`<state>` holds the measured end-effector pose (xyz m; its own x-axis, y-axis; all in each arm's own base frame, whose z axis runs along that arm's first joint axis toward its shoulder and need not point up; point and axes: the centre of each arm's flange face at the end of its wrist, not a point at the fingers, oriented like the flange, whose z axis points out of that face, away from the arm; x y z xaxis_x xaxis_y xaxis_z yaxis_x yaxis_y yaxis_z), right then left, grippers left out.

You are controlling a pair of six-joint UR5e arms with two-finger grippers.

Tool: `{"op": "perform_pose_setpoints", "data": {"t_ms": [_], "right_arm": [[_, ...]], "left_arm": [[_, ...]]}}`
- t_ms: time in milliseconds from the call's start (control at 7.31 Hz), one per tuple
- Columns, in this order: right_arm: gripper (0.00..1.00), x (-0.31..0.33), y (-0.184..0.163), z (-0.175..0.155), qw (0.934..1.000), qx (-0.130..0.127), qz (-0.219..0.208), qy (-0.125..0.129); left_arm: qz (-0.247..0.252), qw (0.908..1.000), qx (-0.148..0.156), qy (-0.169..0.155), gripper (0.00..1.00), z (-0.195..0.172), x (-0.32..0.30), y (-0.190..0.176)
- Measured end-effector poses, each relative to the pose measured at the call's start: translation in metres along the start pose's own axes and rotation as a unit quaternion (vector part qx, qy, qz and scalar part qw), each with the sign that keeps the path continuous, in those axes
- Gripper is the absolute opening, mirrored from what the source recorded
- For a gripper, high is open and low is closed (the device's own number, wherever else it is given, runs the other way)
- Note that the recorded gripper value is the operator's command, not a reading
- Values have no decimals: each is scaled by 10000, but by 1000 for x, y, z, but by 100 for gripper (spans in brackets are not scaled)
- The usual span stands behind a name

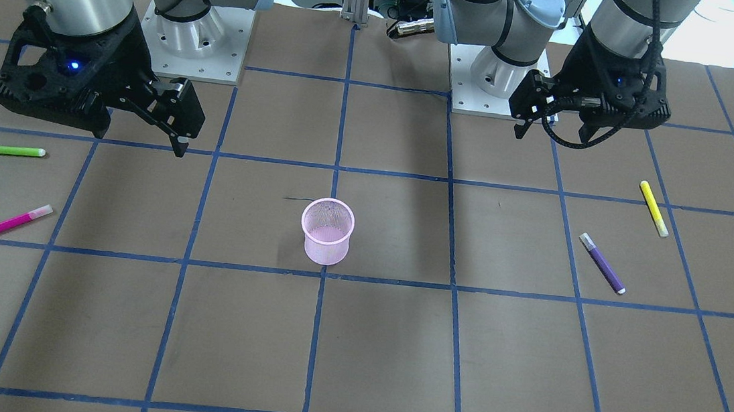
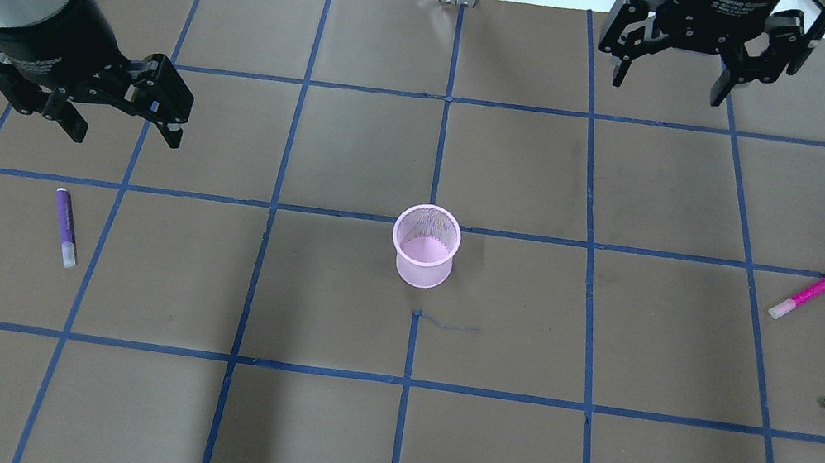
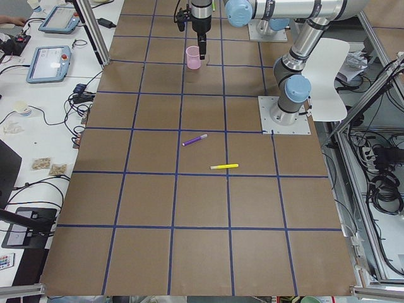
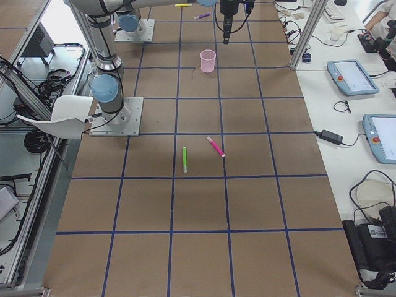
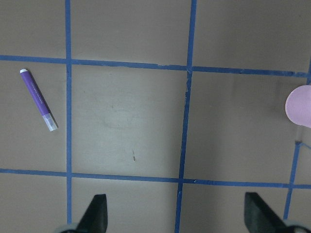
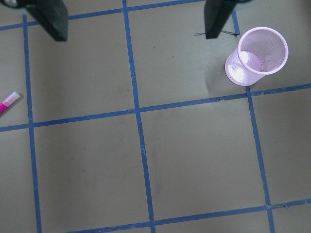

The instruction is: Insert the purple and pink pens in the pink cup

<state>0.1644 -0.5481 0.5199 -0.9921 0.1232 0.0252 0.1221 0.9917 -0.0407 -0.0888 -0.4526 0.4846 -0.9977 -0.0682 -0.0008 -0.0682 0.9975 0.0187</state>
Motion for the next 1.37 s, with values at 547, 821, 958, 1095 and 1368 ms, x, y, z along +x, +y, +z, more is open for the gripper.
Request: {"op": "perform_pose_setpoints", "data": {"t_ms": [547, 821, 958, 1095, 1368], "right_arm": [[100, 0, 0, 0, 10000, -5, -3, -7], [100, -1, 1, -1, 10000, 0, -11, -15], [100, -1, 1, -1, 10000, -16, -27, -20], [100, -1, 1, -1, 10000, -26, -54, -23], [100, 1, 2, -5, 10000, 4, -75, -52]], "left_arm": [[0, 10000, -3, -7, 100, 1, 0, -1], [28, 10000, 8, -21, 100, 0, -1, -1], [45, 10000, 13, -31, 100, 0, -1, -1], [56, 10000, 21, -35, 100, 0, -1, -1], [52, 10000, 40, -21, 100, -2, -2, 0]]}}
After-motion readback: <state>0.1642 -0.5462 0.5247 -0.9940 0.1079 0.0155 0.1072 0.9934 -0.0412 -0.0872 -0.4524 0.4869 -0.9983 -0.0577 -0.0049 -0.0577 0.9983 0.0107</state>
